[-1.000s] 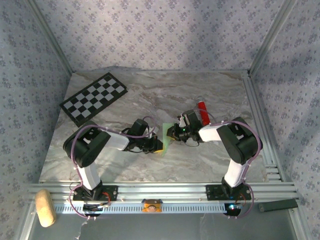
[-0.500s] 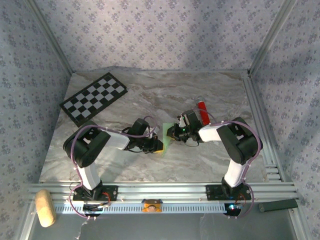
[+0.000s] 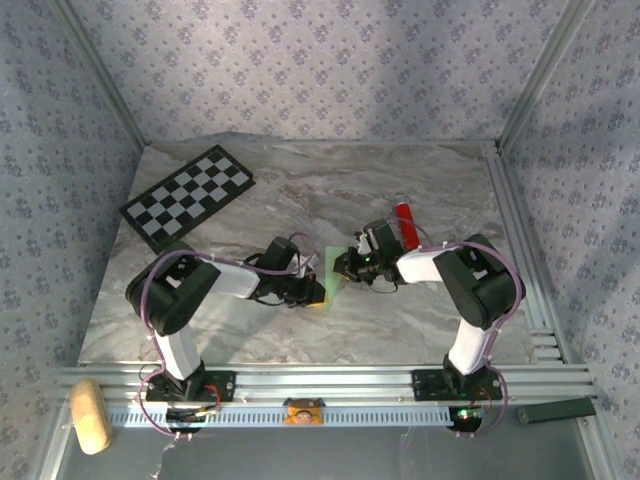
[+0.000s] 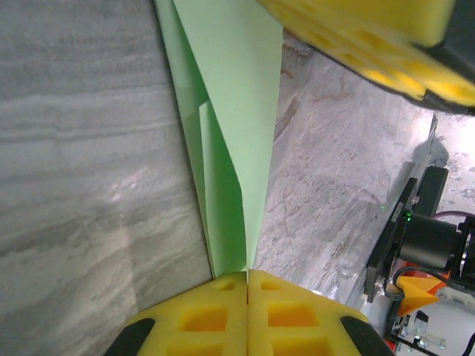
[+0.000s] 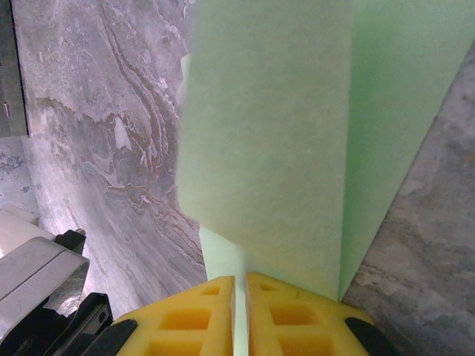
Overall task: Fold a paper plane with a square sheet of paper (pick it up from the middle)
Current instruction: Fold the wing for the fifth time at the center of the table.
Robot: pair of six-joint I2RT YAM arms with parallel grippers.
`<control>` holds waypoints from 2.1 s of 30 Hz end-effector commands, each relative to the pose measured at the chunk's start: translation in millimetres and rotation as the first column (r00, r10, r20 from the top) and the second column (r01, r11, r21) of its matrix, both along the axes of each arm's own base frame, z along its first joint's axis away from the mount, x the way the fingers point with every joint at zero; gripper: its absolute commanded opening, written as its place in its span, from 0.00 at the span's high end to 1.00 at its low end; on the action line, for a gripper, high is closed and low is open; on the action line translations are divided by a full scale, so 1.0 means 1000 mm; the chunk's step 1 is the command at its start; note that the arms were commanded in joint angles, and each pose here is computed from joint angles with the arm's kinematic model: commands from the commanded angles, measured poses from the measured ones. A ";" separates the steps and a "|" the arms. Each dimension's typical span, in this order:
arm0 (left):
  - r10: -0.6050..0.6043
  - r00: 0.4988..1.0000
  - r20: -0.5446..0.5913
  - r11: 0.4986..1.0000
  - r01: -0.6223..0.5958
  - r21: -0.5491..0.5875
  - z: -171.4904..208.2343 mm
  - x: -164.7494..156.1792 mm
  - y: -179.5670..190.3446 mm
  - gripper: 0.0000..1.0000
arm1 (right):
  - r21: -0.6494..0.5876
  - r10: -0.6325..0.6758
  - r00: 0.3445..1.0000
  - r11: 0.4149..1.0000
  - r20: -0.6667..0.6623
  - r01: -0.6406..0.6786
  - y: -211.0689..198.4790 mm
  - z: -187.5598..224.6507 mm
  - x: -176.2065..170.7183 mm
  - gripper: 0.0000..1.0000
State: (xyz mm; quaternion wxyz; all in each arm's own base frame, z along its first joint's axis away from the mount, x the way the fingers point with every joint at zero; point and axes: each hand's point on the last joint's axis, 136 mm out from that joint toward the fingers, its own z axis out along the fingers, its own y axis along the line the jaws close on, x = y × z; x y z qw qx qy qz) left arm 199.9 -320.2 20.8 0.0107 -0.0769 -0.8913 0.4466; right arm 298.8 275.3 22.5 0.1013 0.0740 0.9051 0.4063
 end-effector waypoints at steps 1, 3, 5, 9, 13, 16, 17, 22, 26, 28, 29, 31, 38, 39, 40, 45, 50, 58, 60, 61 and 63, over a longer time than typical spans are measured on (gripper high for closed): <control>-0.080 0.991 -0.111 0.996 0.084 0.039 -0.006 -0.035 0.012 0.94 | -0.116 -0.022 0.996 0.993 -0.088 0.012 -0.014 -0.035 -0.017 0.87; -0.088 0.990 -0.114 0.995 0.093 0.044 -0.007 -0.037 0.013 0.94 | -0.116 -0.023 0.996 0.993 -0.087 0.013 -0.014 -0.035 -0.017 0.87; -0.098 0.988 -0.118 0.994 0.103 0.039 -0.007 -0.039 0.013 0.92 | -0.116 -0.023 0.996 0.993 -0.088 0.012 -0.014 -0.035 -0.017 0.87; -0.111 0.987 -0.117 0.993 0.115 0.029 -0.005 -0.041 0.013 0.91 | -0.119 -0.023 0.995 0.993 -0.093 0.012 -0.015 -0.037 -0.018 0.87; -0.126 0.985 -0.118 0.991 0.131 0.032 -0.005 -0.042 0.013 0.92 | -0.120 -0.024 0.995 0.993 -0.092 0.013 -0.015 -0.037 -0.018 0.87; -0.134 0.984 -0.118 0.990 0.139 0.035 -0.005 -0.044 0.014 0.99 | -0.122 -0.026 0.995 0.992 -0.095 0.014 -0.016 -0.037 -0.017 0.87; -0.138 0.983 -0.118 0.989 0.143 0.037 -0.006 -0.044 0.014 1.00 | -0.125 -0.027 0.995 0.992 -0.098 0.014 -0.016 -0.038 -0.018 0.87; -0.156 0.981 -0.114 0.986 0.161 0.040 -0.005 -0.047 0.015 0.97 | -0.127 -0.029 0.994 0.992 -0.101 0.016 -0.016 -0.039 -0.018 0.87; -0.171 0.980 -0.103 0.984 0.175 0.033 0.000 -0.048 0.015 0.92 | -0.131 -0.029 0.994 0.991 -0.104 0.015 -0.017 -0.039 -0.018 0.87; -0.177 0.979 -0.099 0.983 0.181 0.034 0.000 -0.048 0.015 0.93 | -0.135 -0.030 0.994 0.991 -0.107 0.015 -0.017 -0.040 -0.019 0.87; -0.179 0.979 -0.095 0.983 0.183 0.032 0.002 -0.048 0.015 0.92 | -0.136 -0.029 0.994 0.991 -0.107 0.014 -0.018 -0.040 -0.019 0.87; -0.183 0.979 -0.086 0.982 0.186 0.029 0.004 -0.050 0.016 0.85 | -0.135 -0.029 0.994 0.991 -0.106 0.014 -0.017 -0.040 -0.018 0.87; -0.128 0.992 0.010 0.991 0.127 0.040 0.022 -0.042 0.022 0.74 | -0.134 -0.032 0.994 0.991 -0.101 0.018 -0.018 -0.038 -0.018 0.87; -0.115 0.993 0.030 0.993 0.114 0.038 0.026 -0.040 0.023 0.73 | -0.133 -0.030 0.995 0.991 -0.100 0.017 -0.017 -0.037 -0.018 0.87; -0.103 0.993 0.050 0.994 0.101 0.030 0.032 -0.038 0.024 0.73 | -0.134 -0.033 0.994 0.991 -0.102 0.019 -0.018 -0.037 -0.018 0.87; 0.007 0.993 0.120 1.000 -0.007 -0.001 0.054 -0.013 0.022 0.83 | -0.130 -0.031 0.994 0.991 -0.101 0.018 -0.017 -0.037 -0.018 0.87; 0.047 0.992 0.120 0.997 -0.038 -0.073 0.074 0.014 -0.001 0.95 | -0.132 -0.031 0.994 0.991 -0.102 0.018 -0.018 -0.038 -0.019 0.87; 0.049 0.996 0.081 0.997 -0.044 -0.061 0.064 0.033 -0.030 0.98 | -0.129 -0.036 0.994 0.991 -0.100 0.023 -0.017 -0.038 -0.018 0.87; 0.045 0.996 0.073 0.998 -0.042 -0.045 0.057 0.033 -0.032 0.98 | -0.126 -0.034 0.995 0.992 -0.099 0.022 -0.016 -0.037 -0.018 0.87; 0.045 0.996 0.071 0.998 -0.042 -0.040 0.055 0.033 -0.034 0.98 | -0.126 -0.033 0.995 0.992 -0.098 0.020 -0.015 -0.037 -0.018 0.87; 0.037 0.997 0.065 0.999 -0.035 -0.031 0.050 0.032 -0.037 0.98 | -0.124 -0.032 0.995 0.992 -0.098 0.019 -0.015 -0.036 -0.018 0.87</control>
